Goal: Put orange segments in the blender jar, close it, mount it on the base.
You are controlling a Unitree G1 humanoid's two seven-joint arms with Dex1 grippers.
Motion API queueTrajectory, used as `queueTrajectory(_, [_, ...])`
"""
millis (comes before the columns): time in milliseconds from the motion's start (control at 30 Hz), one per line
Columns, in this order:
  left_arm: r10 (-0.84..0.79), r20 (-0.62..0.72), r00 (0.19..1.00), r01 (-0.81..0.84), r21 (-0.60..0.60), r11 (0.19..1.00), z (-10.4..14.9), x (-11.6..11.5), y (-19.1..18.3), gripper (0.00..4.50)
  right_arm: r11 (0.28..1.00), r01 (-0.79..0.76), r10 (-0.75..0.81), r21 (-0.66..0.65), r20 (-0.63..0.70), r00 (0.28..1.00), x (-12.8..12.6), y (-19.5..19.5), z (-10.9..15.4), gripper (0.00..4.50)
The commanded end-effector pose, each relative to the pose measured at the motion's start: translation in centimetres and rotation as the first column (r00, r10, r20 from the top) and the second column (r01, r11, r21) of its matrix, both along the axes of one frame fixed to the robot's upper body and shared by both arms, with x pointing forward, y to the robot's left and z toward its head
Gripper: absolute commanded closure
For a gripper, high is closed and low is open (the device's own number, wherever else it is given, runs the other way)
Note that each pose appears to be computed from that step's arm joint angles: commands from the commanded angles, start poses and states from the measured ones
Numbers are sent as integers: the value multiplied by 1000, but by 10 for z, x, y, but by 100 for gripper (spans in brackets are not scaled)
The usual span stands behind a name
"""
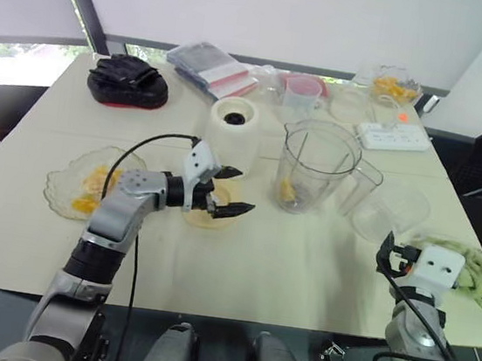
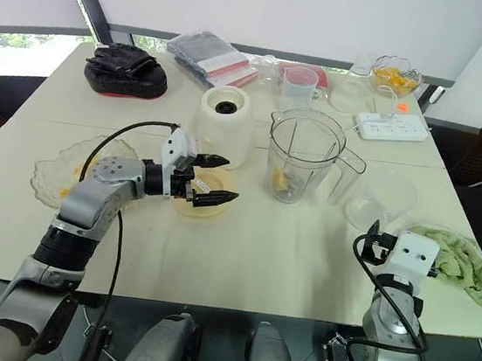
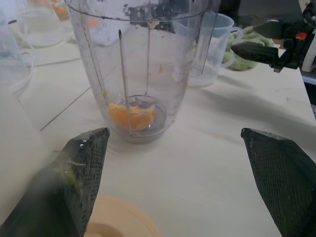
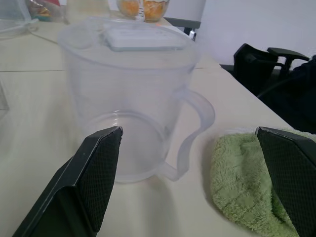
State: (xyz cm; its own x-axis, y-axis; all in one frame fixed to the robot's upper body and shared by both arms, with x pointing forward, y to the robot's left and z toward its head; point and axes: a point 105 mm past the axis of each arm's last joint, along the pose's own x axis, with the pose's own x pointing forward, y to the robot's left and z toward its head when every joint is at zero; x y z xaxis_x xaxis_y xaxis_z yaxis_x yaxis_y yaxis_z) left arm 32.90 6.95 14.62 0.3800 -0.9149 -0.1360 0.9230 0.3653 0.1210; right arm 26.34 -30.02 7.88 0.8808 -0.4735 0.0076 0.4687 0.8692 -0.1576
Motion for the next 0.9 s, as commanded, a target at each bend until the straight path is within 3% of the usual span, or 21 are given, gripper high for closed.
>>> queueTrajectory(33, [-1,41,999,1,-9,1000,9,-3,0,6,998,51,-49,-30,49,998,-1,-10,12,0])
queueTrajectory(633, [6,52,999,-6,10,1000,5,-4,-1,6,992,123,-120,-34,86,989,9,-30,22,0])
queueTrajectory(900, [4,66,998,-5,11,1000,7,-5,-1,6,989,147,-146,-23,52,988,12,-38,13,0])
